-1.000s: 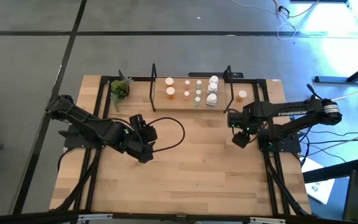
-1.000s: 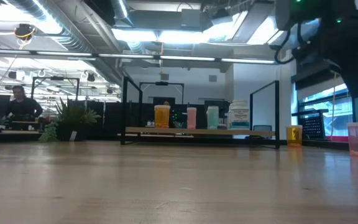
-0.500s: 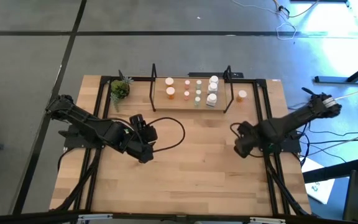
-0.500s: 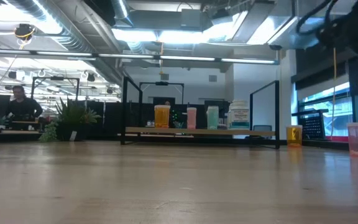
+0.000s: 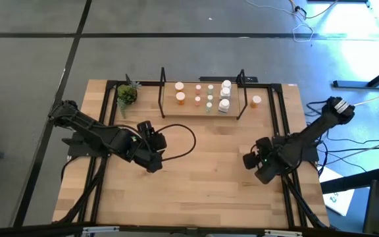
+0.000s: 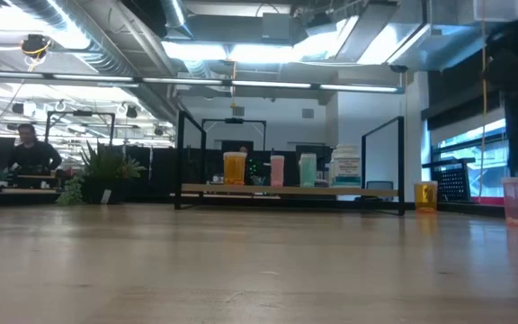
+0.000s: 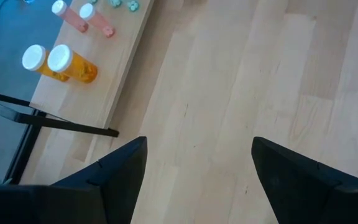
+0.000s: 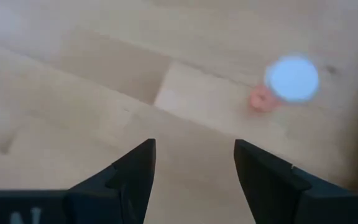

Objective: Pick and place medicine bottles onto shelf by color
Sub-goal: Put the pink pill bottle on the shelf aligned with the pink bottles

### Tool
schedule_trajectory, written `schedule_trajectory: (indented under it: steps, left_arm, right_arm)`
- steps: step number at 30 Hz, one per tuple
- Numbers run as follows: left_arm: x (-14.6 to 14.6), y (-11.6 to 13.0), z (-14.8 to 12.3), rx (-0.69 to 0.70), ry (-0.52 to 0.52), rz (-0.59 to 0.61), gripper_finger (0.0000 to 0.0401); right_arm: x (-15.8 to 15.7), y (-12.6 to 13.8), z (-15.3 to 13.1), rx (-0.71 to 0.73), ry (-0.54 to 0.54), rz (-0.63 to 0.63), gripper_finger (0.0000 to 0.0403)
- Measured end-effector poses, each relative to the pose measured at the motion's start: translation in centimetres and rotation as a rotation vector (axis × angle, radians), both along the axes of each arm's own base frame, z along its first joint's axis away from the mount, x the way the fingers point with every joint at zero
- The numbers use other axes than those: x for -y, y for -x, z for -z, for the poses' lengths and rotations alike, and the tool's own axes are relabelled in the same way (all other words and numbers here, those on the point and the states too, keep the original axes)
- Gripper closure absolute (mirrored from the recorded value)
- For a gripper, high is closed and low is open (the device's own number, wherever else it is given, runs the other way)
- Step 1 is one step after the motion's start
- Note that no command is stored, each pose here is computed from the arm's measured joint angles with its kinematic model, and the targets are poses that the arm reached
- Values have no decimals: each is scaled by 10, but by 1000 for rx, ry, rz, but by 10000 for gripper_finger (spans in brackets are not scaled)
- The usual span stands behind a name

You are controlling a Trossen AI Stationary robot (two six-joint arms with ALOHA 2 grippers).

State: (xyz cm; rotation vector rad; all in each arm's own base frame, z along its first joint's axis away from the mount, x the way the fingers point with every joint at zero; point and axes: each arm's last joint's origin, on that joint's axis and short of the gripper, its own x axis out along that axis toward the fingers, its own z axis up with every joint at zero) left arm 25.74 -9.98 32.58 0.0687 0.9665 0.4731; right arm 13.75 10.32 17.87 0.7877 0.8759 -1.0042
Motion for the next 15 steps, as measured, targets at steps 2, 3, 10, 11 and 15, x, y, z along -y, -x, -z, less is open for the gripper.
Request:
schedule_trajectory:
  steps: [2, 3, 10, 11, 15]
  left_arm:
    - [0, 0, 0, 0, 0, 0, 117]
    - [0, 0, 0, 0, 0, 0, 117]
    - [0, 0, 0, 0, -1, 1, 117]
    - [0, 0, 0, 0, -1, 1, 117]
    - [0, 0, 0, -1, -1, 2, 117]
  right_arm:
    - [-1, 0, 5, -3, 3, 30, 184]
    - [-1, 0, 7, -9, 9, 44, 184]
    - [-2, -1, 19, -87, 58, 91, 184]
    - [-2, 0, 21, -103, 76, 106, 184]
    - [0, 1, 26, -146, 144, 139, 184]
